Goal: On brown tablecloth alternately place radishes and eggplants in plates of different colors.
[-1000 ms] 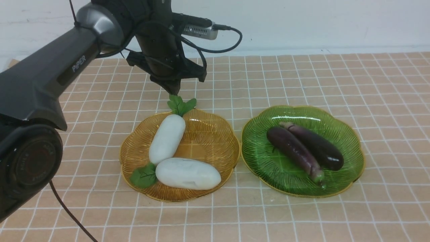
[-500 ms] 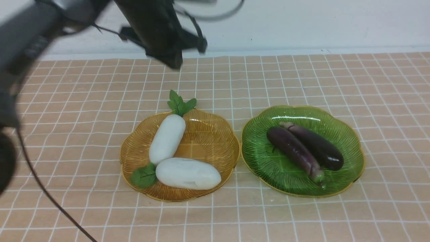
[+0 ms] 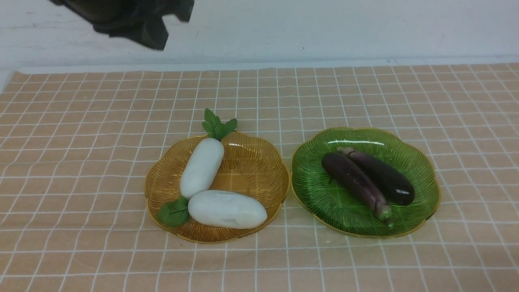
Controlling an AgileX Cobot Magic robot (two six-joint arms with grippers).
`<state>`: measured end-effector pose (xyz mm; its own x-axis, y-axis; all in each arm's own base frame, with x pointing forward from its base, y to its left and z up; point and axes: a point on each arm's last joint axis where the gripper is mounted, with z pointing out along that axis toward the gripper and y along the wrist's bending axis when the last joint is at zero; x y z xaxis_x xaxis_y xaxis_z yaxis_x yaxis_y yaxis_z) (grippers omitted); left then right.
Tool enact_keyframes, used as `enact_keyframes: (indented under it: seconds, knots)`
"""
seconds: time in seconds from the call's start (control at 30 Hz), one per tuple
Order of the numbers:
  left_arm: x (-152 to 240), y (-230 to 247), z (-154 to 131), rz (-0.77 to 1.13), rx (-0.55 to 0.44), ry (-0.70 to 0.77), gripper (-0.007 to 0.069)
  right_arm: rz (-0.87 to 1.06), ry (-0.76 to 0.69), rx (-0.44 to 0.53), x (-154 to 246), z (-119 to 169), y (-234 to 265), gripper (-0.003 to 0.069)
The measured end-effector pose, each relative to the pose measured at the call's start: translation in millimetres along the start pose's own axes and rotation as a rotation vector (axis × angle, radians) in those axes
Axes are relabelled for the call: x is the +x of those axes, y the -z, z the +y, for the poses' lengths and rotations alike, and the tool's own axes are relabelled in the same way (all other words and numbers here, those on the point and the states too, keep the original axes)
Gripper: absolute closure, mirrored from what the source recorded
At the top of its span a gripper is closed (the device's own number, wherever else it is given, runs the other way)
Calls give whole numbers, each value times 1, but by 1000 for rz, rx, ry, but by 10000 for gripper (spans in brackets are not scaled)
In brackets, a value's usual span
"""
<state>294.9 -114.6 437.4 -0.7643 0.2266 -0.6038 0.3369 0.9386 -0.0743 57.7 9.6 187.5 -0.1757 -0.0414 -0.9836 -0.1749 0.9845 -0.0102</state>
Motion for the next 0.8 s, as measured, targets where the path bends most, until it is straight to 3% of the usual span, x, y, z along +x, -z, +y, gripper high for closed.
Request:
enact_keyframes:
  seconds: [0.3,0.6,0.73,0.8]
  knots:
    - [58,21,11,67,-101,-45,629,31,-29,147,9,-8,3,674]
    - [145,52,19,88,-154,-35,629,32,-33,166,10,-9,3,674]
    - [212,50,21,-69,-129,-10,629,32,-33,166,10,-9,3,674]
    - [224,48,21,-129,-114,2,629,32,-33,166,10,-9,3,674]
